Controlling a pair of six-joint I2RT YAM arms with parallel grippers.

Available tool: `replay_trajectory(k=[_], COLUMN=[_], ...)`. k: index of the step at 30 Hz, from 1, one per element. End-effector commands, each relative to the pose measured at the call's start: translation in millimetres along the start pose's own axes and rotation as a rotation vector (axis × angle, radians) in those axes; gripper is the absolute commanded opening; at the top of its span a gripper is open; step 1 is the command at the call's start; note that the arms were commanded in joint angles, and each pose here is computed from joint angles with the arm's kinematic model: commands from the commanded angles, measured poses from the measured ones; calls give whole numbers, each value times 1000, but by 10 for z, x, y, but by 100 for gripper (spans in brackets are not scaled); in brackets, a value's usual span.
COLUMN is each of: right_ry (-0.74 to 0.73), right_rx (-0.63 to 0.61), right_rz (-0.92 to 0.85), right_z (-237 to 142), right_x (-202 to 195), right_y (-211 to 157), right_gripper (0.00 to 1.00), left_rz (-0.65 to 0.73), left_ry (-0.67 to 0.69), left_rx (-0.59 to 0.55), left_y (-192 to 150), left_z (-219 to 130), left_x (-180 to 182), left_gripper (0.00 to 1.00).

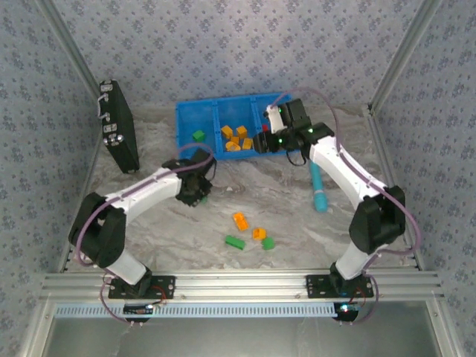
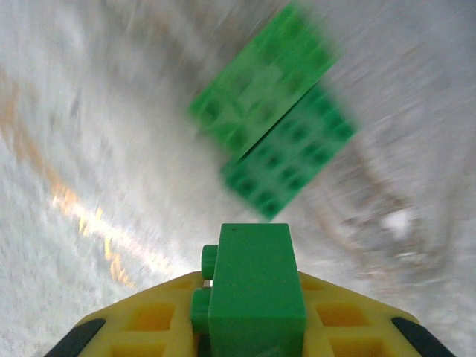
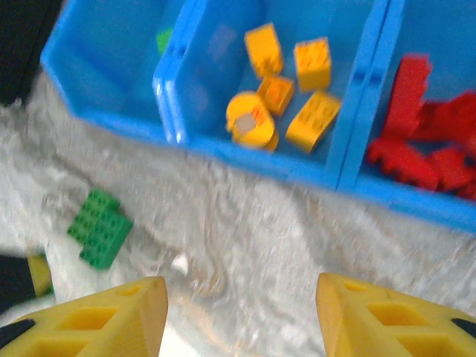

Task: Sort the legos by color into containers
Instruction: Place the lego in the container.

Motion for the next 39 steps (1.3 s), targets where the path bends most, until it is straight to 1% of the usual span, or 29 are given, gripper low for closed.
replay_trajectory(k=[1,5,8,9,10,11,14,18,21,28,31,33,37,39], right_ry=[-16,-32,-29,-24,-37,-43,-52,-57,-70,-82,-95,-104,-118,-119], right_rx=[100,178,209,205,235,242,253,273,283,313,324,338,358,363], right_rz=[3,-12,-3,1,6,11,21,13,9,7,-5,-10,-20,-19], right_z=[-46,-40,-35,-44,-2,10,45,84,105,181,190,191,187,200], right_x=[149,318,439,483,468,487,548,629,664,717,730,717,705,707], right_y=[-440,-892,-1130,-1145,-1284,-1340,-1459,-1576,-1638,-1783,-1819,-1849,-1925,-1959], right_gripper=[57,58,59,59,59,59,59,60,61,62,63,63,64,65], left_rz=[194,262,303,313,326,331,357,363,361,358,355,351,344,346], left_ry=[-42,-88,-101,-94,-87,-85,-68,-39,-38,-10,-13,-7,-4,-5], left_rx=[-163,-273,-339,-345,-346,-345,-316,-269,-243,-210,-209,-205,-197,-197], left_y=[524,1057,1346,1408,1468,1527,1635,1724,1757,1788,1814,1813,1814,1818], left_z=[-408,-556,-571,-548,-495,-458,-217,122,302,562,587,622,679,681], left_x=[-210,-505,-737,-794,-855,-921,-1044,-1087,-1109,-1097,-1129,-1121,-1115,-1122], left_gripper=[9,8,8,8,8,8,8,7,7,8,11,19,26,28])
Point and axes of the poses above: each hand's point on the last joint's axis, 136 mm out from that joint toward the fingers, its own z axis out along the fingers, its own x axis along the line the jaws close on, y = z × x, the point moved 4 cm from there along -z, back along the fingers, and after that the axes turned 7 degrees about z, right-handed, at the moved point
